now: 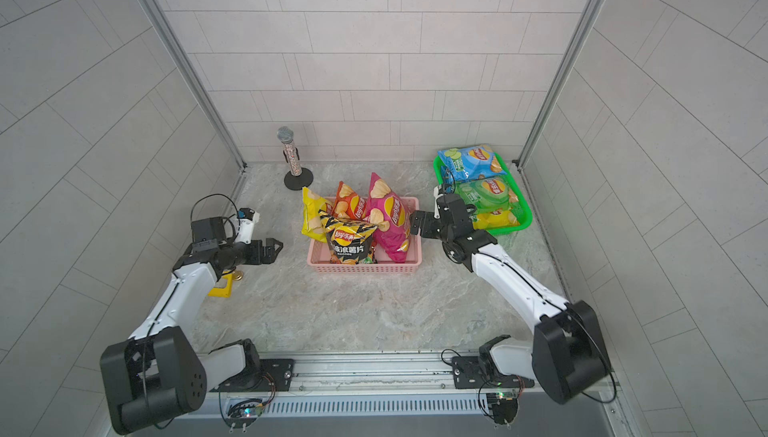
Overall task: Put the potato chips into the basket
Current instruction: Move the basket to the center of the board, then reset both arms
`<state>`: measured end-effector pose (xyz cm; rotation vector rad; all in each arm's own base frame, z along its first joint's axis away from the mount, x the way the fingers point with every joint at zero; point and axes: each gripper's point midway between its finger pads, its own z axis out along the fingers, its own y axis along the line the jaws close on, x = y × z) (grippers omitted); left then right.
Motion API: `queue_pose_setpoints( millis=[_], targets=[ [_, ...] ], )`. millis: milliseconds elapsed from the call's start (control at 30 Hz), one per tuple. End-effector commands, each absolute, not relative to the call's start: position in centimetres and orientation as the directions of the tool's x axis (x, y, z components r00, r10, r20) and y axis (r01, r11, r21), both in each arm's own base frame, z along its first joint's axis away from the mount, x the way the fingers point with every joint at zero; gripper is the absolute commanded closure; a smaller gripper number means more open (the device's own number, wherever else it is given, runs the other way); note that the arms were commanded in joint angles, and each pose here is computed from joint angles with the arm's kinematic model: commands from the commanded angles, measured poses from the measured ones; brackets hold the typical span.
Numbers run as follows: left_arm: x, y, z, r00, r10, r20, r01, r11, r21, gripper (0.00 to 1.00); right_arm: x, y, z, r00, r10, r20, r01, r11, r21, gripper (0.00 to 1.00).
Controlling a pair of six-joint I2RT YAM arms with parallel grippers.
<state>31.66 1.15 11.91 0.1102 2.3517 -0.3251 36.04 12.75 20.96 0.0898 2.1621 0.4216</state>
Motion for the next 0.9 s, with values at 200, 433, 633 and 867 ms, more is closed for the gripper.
queue_pose_setpoints(
  millis=[200,433,633,867],
  targets=[
    [35.9,0.9,11.3,-0.458,-0.054,-0.887,0.113,0.986,-0.118,0.00,32.1,6.7,24.0,-0.416,0.028,-0.909,-0.023,0.999,0.041,0.00],
    [38.9,1.4,10.8,-0.366,-0.081,-0.927,0.051,0.993,-0.107,0.00,31.7,3.8,21.5,-0.331,-0.088,-0.939,0.052,0.992,-0.112,0.00],
    [39.4,1.6,8.9,-0.406,-0.034,-0.913,-0.027,0.999,-0.025,0.00,33.6,-1.1,17.0,-0.333,-0.017,-0.943,0.153,0.986,-0.072,0.00],
    [39.8,2.0,8.3,-0.406,-0.026,-0.914,-0.092,0.996,0.012,0.00,35.9,-2.8,13.1,-0.256,-0.030,-0.966,0.158,0.985,-0.073,0.00]
  ],
)
